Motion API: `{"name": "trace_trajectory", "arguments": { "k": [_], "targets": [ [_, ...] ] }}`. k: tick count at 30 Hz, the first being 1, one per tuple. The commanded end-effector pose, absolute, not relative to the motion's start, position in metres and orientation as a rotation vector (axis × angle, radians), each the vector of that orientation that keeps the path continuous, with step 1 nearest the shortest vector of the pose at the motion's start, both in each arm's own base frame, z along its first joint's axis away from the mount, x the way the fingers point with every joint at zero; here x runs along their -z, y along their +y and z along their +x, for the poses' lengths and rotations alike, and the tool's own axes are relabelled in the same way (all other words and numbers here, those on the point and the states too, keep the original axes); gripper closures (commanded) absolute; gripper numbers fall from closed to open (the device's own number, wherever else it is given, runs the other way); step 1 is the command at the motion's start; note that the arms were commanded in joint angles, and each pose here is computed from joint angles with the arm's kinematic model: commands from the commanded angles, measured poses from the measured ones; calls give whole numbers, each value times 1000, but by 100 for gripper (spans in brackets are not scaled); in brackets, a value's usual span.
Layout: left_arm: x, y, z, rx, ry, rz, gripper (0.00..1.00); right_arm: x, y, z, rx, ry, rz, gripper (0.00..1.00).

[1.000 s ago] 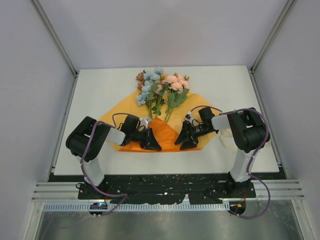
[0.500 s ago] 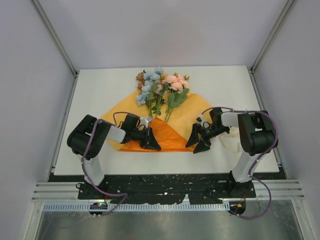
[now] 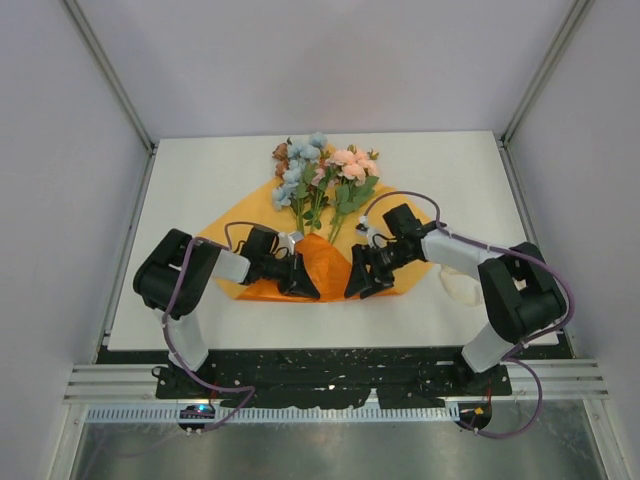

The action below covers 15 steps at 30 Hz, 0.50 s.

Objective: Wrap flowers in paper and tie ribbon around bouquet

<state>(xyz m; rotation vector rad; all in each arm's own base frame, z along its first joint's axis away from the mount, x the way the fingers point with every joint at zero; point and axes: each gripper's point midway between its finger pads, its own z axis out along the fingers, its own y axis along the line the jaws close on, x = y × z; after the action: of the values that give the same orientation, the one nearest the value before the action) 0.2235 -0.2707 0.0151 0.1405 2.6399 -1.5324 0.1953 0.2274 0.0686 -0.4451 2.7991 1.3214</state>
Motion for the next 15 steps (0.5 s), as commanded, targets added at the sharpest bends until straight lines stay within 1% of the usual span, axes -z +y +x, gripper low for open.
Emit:
{"name": "trace_trajectory", "arguments": {
  "k": [1,4,7,10,13,15],
  "targets": [
    [20,-249,232,1274,2747,54,89,-84,273,214,-1443,2650,-478,30],
    [17,-249,233,1271,2736,64,90,-65,279,224,-1413,2685,-429,34],
    [15,-250,234,1275,2729,71,90,-33,266,227,-1314,2803,-409,41],
    [5,-253,237,1295,2678,116,91,-10,242,218,-1235,2928,-362,45],
    [-6,-258,236,1315,2632,178,91,4,228,211,-1191,2997,-308,50],
    [-16,-263,239,1344,2598,207,91,8,226,202,-1220,3033,-285,52]
  ]
}}
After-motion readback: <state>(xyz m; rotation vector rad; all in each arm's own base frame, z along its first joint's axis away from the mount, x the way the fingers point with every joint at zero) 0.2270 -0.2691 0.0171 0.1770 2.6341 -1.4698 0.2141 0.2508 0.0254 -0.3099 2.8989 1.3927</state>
